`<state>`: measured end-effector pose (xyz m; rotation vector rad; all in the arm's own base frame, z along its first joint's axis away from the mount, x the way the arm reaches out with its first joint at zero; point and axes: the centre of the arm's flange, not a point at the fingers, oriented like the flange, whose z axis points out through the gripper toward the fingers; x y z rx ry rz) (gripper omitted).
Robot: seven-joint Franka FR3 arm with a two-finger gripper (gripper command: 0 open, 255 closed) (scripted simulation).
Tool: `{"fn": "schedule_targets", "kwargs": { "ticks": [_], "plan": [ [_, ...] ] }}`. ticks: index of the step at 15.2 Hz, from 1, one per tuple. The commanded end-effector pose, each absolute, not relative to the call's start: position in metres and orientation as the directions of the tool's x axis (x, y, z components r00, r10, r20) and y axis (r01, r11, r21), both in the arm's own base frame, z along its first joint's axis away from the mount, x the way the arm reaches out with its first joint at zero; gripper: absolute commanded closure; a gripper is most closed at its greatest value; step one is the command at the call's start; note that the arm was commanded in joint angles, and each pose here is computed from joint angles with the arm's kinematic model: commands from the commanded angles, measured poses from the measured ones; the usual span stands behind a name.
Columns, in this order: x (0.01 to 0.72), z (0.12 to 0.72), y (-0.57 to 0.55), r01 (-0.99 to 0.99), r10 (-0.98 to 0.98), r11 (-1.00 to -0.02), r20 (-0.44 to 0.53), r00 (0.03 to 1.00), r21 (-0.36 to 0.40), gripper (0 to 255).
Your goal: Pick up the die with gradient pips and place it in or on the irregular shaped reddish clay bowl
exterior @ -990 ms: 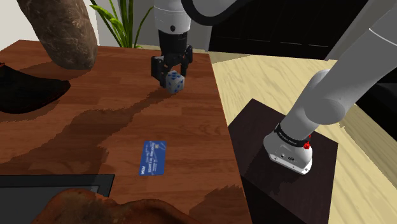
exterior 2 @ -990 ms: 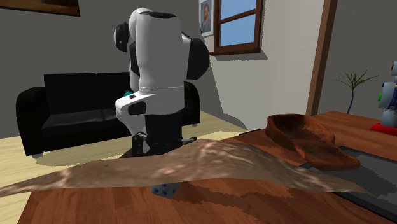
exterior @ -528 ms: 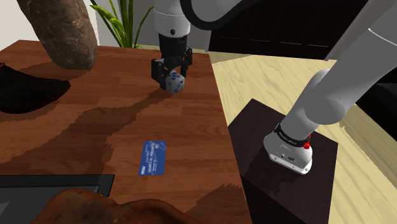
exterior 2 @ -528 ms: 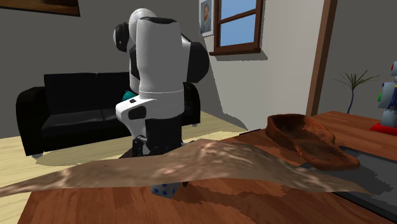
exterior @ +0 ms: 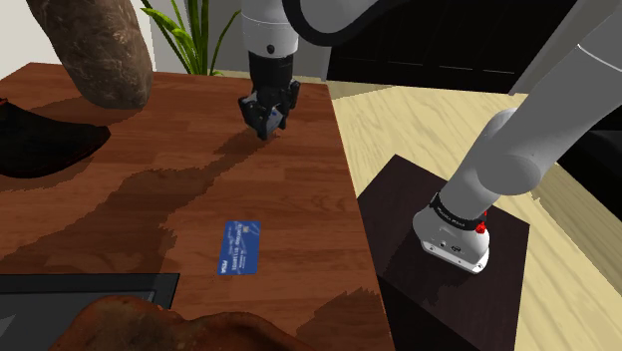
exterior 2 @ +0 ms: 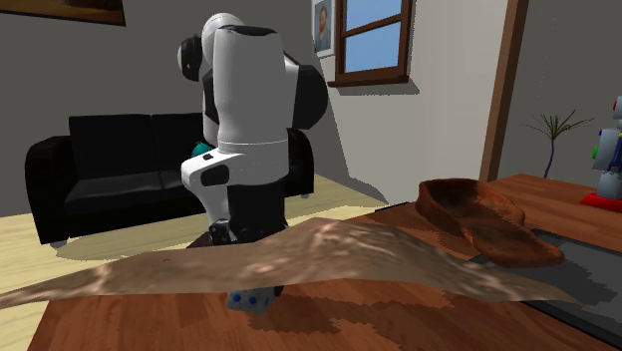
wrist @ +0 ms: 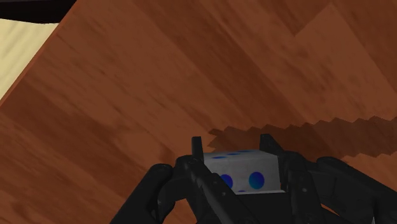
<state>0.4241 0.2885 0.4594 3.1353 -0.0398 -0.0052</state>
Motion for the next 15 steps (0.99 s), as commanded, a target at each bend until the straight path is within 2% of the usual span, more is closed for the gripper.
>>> {"fn": "schedule_targets", "kwargs": {
  "ticks": [1,15],
  "plan": [
    [0.423,0.459,0.289,-0.025,-0.025,-1.0,-0.006,1.0,0.008,255],
    [0.424,0.521,0.289,-0.025,-0.025,-1.0,-0.006,1.0,0.008,255]
  ]
}}
